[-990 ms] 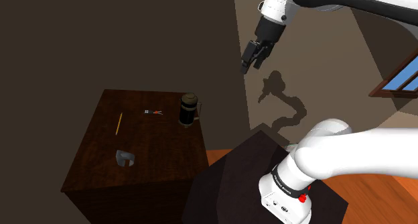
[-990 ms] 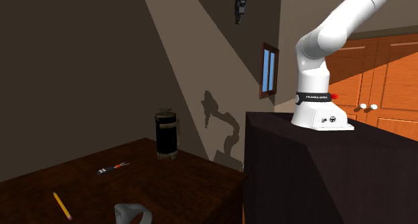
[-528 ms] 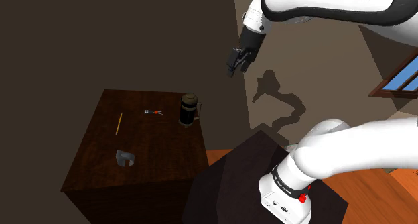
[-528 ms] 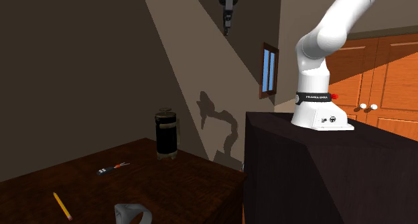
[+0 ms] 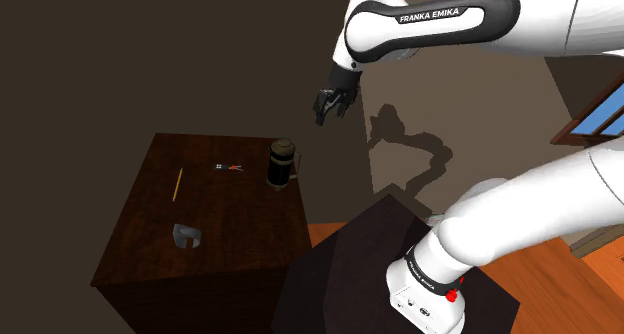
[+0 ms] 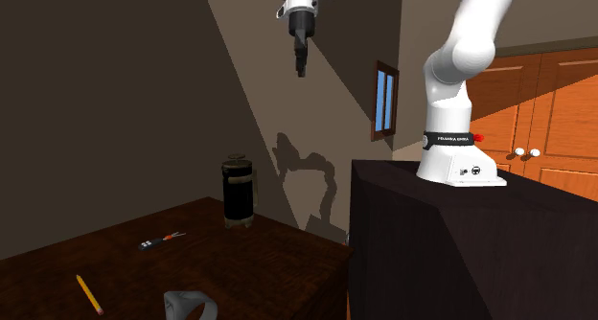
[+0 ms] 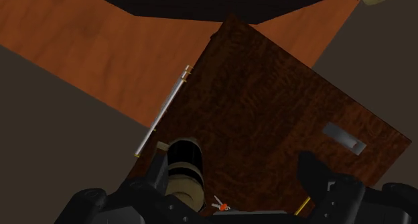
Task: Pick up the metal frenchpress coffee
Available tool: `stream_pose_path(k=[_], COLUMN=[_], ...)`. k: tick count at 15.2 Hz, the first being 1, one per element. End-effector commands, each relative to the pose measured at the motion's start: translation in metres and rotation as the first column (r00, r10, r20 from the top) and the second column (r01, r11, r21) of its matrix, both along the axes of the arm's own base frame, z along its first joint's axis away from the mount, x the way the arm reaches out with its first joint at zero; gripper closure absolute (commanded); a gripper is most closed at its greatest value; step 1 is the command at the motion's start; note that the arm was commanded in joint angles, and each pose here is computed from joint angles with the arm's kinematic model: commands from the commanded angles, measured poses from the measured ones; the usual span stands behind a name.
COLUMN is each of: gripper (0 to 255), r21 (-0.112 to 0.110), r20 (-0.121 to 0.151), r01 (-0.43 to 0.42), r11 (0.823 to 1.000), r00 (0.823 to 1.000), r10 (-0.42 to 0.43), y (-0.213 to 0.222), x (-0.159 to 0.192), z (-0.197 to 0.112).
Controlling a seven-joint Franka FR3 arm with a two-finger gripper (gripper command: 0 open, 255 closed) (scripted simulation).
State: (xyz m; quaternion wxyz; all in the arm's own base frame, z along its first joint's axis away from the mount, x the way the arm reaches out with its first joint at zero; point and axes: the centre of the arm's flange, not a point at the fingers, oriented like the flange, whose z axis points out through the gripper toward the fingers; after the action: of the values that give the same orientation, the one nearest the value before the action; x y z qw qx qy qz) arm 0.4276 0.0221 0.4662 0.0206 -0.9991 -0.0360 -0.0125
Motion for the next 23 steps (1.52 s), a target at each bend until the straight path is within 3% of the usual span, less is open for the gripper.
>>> stream_pose_path(k=[1, 23], gripper=[0, 0], r21=[-0.004, -0.045], r20=[-0.001, -0.021], r01=[0.006, 0.071], r11=[1.0, 0.996], r00=[1.0, 0.997], r10=[-0.006, -0.072], y=[-0.003, -0.04], x=[0.02, 0.216], z=[-0.02, -0.224])
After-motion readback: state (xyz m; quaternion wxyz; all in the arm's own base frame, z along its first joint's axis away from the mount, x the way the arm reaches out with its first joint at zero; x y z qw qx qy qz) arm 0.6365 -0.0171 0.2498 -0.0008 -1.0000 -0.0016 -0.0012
